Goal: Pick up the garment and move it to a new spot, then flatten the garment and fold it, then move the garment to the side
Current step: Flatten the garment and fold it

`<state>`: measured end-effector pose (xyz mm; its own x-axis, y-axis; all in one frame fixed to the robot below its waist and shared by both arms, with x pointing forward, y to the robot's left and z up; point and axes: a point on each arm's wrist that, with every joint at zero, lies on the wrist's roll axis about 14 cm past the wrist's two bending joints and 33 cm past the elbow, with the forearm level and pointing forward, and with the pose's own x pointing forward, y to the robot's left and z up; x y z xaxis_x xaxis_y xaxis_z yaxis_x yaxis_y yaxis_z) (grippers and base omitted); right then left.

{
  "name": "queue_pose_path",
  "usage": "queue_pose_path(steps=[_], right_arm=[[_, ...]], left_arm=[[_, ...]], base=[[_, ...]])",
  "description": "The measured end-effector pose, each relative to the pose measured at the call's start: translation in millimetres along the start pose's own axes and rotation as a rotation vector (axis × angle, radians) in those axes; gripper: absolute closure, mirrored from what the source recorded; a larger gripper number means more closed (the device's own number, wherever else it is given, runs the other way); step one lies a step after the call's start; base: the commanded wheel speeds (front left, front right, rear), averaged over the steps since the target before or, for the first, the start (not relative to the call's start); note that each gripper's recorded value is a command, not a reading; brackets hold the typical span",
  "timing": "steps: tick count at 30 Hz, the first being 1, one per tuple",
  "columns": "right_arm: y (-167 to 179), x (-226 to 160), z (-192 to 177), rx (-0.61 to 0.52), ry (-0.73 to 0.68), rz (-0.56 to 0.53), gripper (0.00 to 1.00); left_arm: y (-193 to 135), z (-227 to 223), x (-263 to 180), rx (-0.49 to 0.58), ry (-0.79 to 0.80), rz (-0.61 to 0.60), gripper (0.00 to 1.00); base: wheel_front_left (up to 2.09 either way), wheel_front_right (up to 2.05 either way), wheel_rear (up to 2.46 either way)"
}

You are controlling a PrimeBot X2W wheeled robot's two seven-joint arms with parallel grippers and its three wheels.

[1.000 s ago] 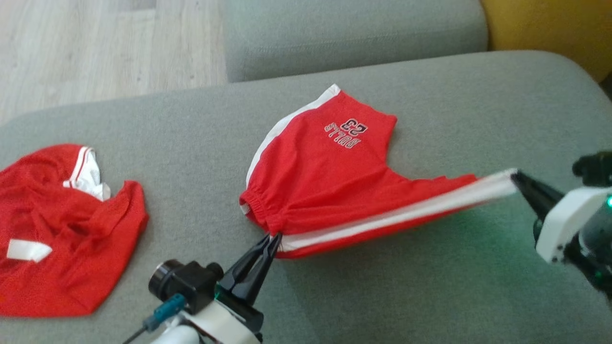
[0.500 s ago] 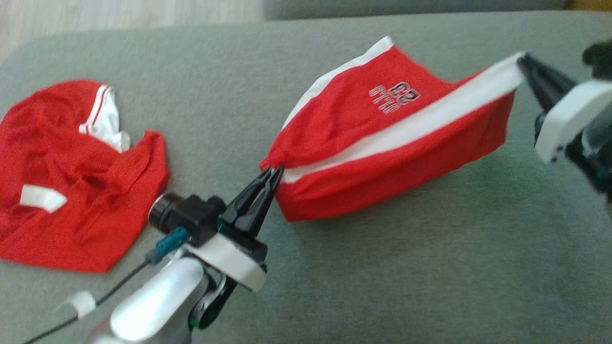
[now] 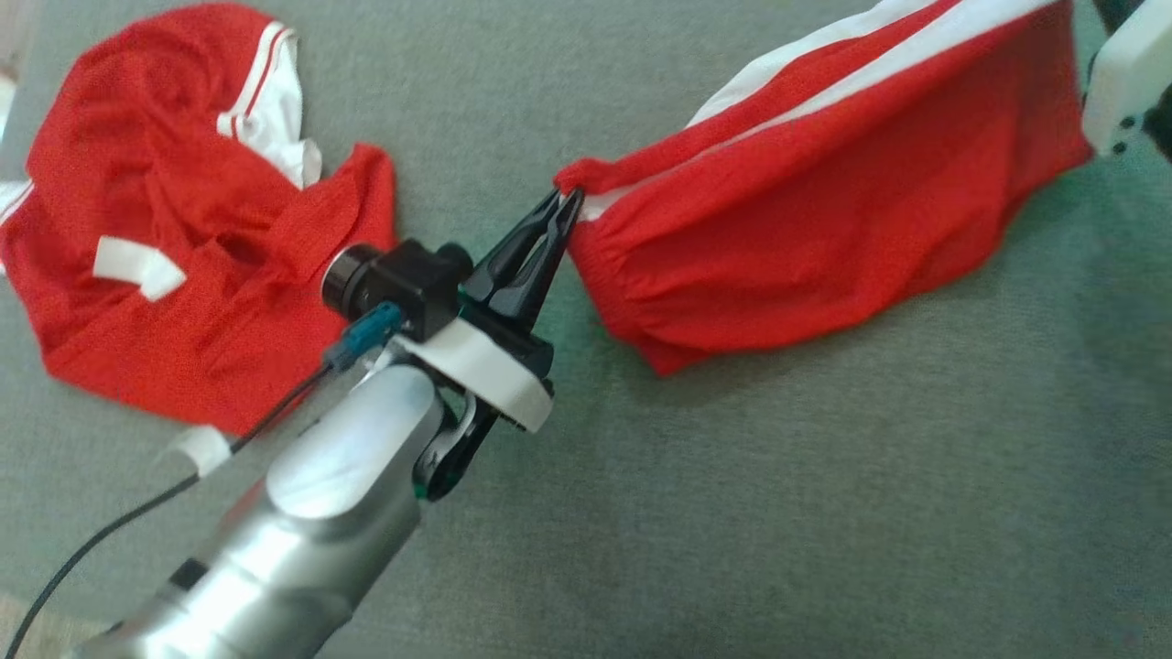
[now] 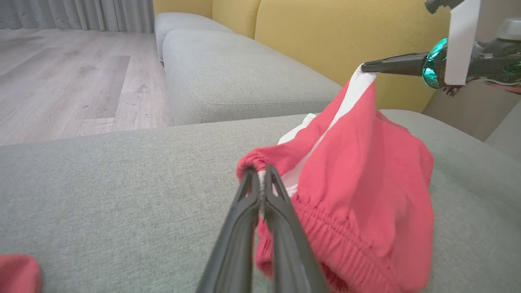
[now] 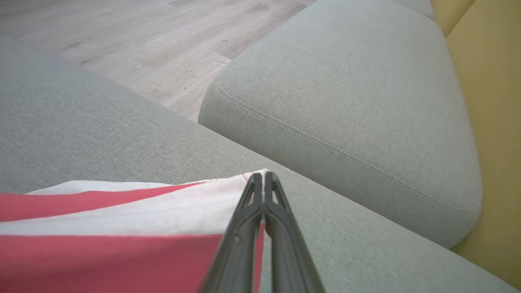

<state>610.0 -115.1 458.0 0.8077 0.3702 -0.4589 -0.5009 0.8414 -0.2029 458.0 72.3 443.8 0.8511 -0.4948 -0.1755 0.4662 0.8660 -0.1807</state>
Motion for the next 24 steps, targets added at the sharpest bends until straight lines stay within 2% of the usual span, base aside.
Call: queue_pose_path(steps=[8,9,10,11,12,19,24], right_arm=[[11,47,-18,-0.034,0.039,0.035,1.00],[12,51,-23,-0.041,0.052,0.036,0.32],[11,53,-26,-0.054,0.058,0.033,0.00],[10,55,-30,-0.051,0.065,0.028,0.00],[8,56,-32,-0.050,0.071,0.023,0.00],[1,44,-16,-0.024,-0.026,-0.008,0.00],[-11,19,31,0.060,-0.231,-0.055,0.00]], left_arm=[[24,-21,11,-0.006,0.054,0.050,1.00],[26,-24,11,-0.006,0.066,0.051,1.00],[27,-27,12,-0.004,0.076,0.052,0.62],[28,-29,13,-0.006,0.081,0.054,0.07],[28,-30,14,-0.008,0.080,0.055,0.00],[32,-27,14,0.016,0.081,0.075,0.00],[45,23,12,0.002,-0.069,0.155,0.00]], base=[[0.00,0.00,0.00],[0.00,0.00,0.00],[0.00,0.00,0.00],[0.00,0.00,0.00],[0.00,0.00,0.00],[0.00,0.00,0.00],[0.00,0.00,0.00]])
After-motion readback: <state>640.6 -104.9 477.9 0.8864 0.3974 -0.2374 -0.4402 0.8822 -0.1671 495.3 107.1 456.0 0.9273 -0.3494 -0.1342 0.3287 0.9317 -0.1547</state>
